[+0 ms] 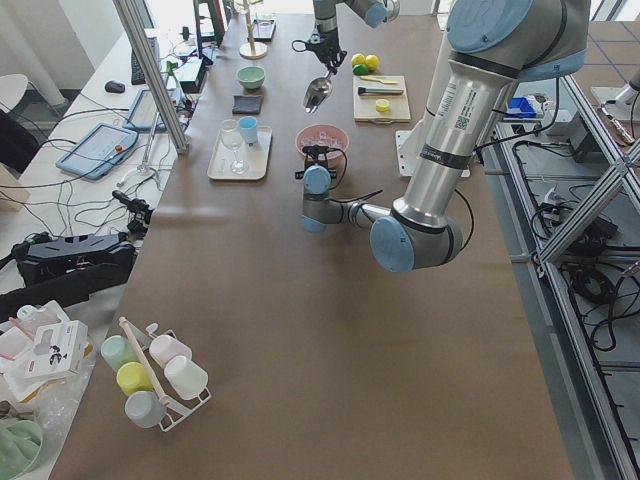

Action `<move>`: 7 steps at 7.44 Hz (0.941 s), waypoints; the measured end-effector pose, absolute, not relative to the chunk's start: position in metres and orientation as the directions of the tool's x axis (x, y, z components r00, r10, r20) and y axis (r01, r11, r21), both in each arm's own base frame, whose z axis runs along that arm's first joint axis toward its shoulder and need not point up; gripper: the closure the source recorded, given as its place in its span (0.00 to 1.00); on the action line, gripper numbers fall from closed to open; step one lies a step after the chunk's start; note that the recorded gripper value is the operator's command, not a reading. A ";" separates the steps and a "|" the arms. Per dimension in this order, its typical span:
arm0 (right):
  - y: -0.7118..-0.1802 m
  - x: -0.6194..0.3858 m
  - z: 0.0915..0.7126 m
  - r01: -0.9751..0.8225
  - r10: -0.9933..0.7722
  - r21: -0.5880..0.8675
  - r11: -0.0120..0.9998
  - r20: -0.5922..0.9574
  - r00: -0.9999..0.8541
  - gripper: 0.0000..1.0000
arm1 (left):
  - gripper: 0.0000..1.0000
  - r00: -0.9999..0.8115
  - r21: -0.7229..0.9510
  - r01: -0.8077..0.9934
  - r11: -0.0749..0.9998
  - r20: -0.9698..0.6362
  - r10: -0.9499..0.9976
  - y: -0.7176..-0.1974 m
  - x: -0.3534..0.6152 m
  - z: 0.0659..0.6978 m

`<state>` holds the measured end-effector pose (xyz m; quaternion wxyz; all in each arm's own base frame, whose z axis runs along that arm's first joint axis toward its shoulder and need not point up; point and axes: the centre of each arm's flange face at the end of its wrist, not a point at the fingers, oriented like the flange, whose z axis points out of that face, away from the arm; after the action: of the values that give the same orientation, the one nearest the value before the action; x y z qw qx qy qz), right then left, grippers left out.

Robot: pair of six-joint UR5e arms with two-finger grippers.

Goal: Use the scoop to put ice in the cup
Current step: 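Lower the scoop into the ice cubes with the right gripper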

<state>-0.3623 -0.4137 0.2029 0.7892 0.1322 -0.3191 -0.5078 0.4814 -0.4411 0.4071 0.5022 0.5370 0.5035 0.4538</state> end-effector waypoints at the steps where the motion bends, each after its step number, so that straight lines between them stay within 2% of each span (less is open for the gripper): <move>1: -0.408 -0.367 0.184 0.735 -0.883 0.508 0.449 0.376 0.280 1.00 | 0.02 0.075 0.996 0.087 0.021 -0.028 0.997 -0.439 0.484 0.406; 4: -0.406 -0.403 0.149 0.804 -0.883 0.402 0.438 0.361 0.300 1.00 | 0.02 0.063 0.995 0.089 0.040 -0.046 0.997 -0.434 0.489 0.405; 7: -0.382 -0.438 0.121 0.876 -0.911 0.305 0.374 0.299 0.285 1.00 | 0.02 0.061 0.995 0.087 0.043 -0.048 0.997 -0.433 0.489 0.406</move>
<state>-0.4382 -0.3823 0.1211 0.8004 0.0406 -0.2151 -0.5580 0.4893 -0.4331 0.4064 0.5048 0.5252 0.5161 0.4504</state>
